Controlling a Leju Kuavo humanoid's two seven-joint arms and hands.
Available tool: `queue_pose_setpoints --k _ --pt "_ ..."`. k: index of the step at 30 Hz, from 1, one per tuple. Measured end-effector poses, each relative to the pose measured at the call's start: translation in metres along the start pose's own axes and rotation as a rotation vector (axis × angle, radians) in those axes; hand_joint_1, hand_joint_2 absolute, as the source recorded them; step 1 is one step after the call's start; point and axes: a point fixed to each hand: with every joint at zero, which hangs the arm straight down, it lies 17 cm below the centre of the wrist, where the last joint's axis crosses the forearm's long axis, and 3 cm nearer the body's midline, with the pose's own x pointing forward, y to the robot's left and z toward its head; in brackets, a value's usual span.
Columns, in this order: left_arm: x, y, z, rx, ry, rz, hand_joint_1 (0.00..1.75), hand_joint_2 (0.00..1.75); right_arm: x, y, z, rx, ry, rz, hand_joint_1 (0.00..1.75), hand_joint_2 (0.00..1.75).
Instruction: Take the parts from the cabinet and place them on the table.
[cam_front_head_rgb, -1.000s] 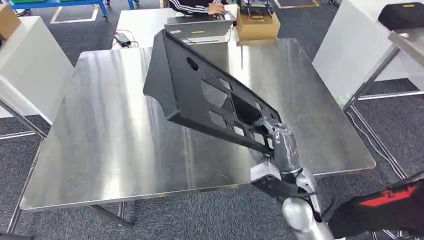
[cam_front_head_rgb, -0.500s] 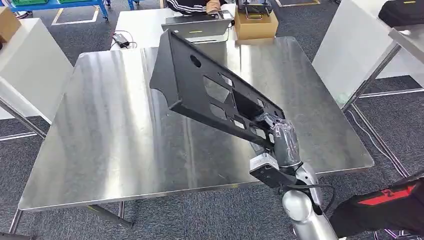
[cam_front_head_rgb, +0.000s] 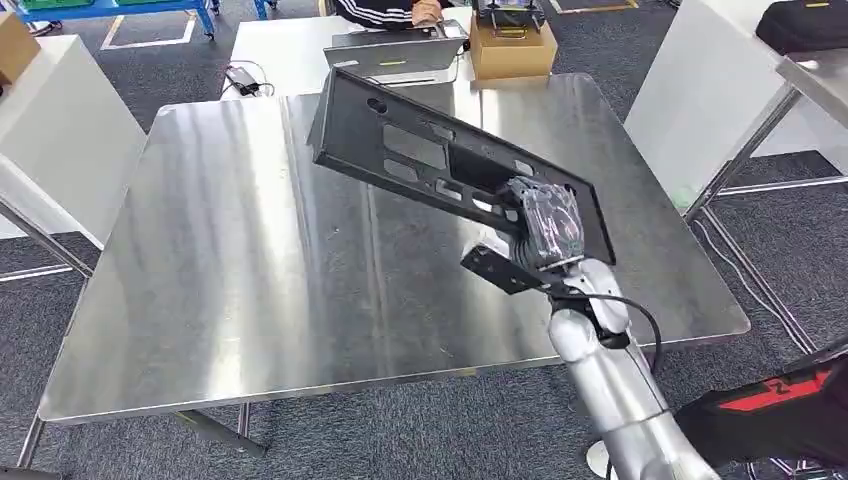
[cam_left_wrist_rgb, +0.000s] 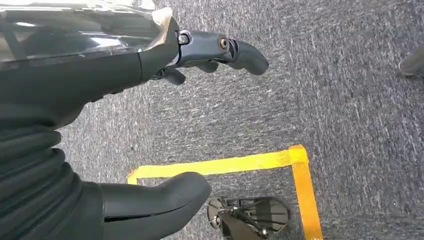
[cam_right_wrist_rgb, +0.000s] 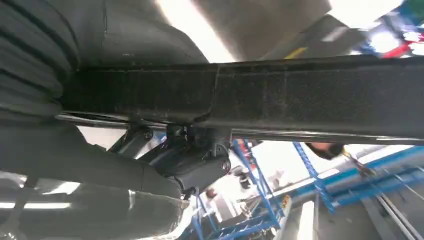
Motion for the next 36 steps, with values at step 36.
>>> queue_pose_setpoints --k 36 --pt "0.008 -0.01 0.0 -0.015 -0.014 0.006 0.0 1.75 0.042 0.183 -0.035 0.594 -0.422 0.542 1.75 1.75"
